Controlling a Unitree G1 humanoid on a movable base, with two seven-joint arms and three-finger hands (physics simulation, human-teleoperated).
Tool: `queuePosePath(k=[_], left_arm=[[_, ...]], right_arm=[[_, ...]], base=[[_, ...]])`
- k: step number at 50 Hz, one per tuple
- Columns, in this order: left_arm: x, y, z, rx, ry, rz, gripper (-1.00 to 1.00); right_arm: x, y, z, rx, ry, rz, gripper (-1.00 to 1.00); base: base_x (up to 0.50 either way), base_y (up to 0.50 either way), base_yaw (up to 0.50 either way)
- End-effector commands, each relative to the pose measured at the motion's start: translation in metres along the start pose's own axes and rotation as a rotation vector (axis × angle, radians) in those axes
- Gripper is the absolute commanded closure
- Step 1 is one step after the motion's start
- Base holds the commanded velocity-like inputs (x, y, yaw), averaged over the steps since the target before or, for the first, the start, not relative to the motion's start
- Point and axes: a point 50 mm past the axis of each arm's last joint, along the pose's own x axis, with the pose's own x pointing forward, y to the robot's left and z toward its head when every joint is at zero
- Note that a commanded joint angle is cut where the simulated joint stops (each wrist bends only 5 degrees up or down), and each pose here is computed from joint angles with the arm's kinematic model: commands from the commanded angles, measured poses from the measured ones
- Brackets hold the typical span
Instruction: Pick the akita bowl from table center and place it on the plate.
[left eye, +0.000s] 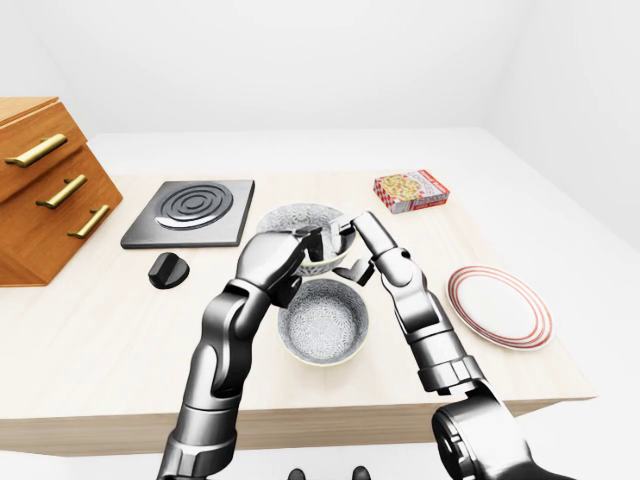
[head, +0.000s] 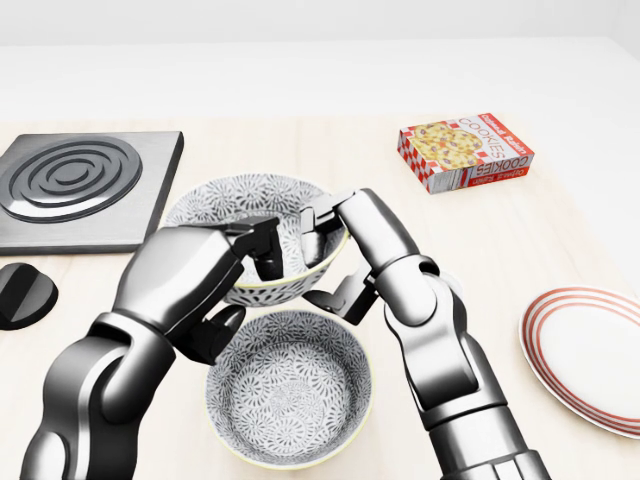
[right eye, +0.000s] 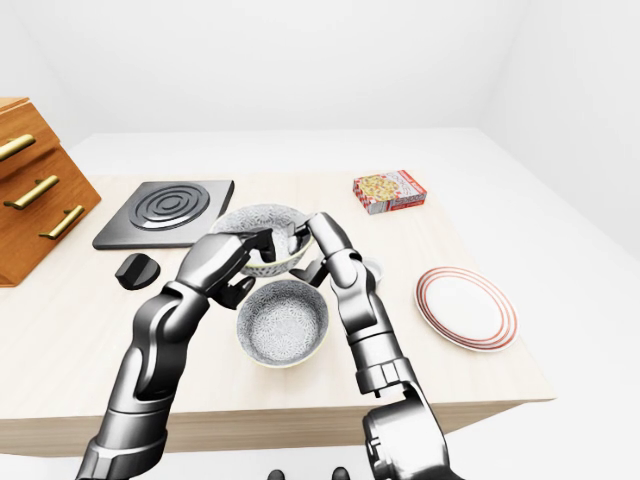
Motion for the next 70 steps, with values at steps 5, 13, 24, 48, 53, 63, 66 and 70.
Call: queuePosePath(k=[5,13,24,48,53,63,66,70], left_arm=[[0.001,0.012,-0.002,-0.019,-0.007,0.081,-0.25],[0.002,0.012,-0.004,-0.01,0.002,0.076,-1.0],[0.002,0.02,-0.003,-0.012,-0.012,0.093,-1.0],[-0.009,0.051,-0.019,-0.018,0.001,0.208,-1.0],[-0.011,0.048,-0.02,-0.027,0.01,0.208,-1.0],[-0.015,0.038,-0.029,-0.064,0.057,0.21,-1.0],[-0.014,0.036,-0.032,-0.071,0.062,0.211,-1.0],[-0.012,0.032,-0.037,-0.083,0.07,0.208,-1.0]], right_arm=[[-0.001,0.007,0.0,0.031,-0.004,0.026,1.0],[0.0,0.005,0.001,0.03,-0.008,0.026,1.0],[0.001,-0.003,0.002,0.014,-0.012,0.013,1.0],[-0.025,-0.069,-0.04,-0.105,0.106,-0.125,1.0],[-0.049,-0.09,-0.047,-0.146,0.11,-0.16,1.0],[-0.082,-0.12,-0.066,-0.188,0.182,-0.235,1.0],[-0.089,-0.127,-0.07,-0.194,0.195,-0.254,1.0],[-0.102,-0.136,-0.078,-0.197,0.228,-0.287,1.0]], base=[[0.0,0.0,0.0],[0.0,0.0,0.0],[0.0,0.0,0.0],[0.0,0.0,0.0],[0.0,0.0,0.0],[0.0,0.0,0.0],[0.0,0.0,0.0],[0.0,0.0,0.0]])
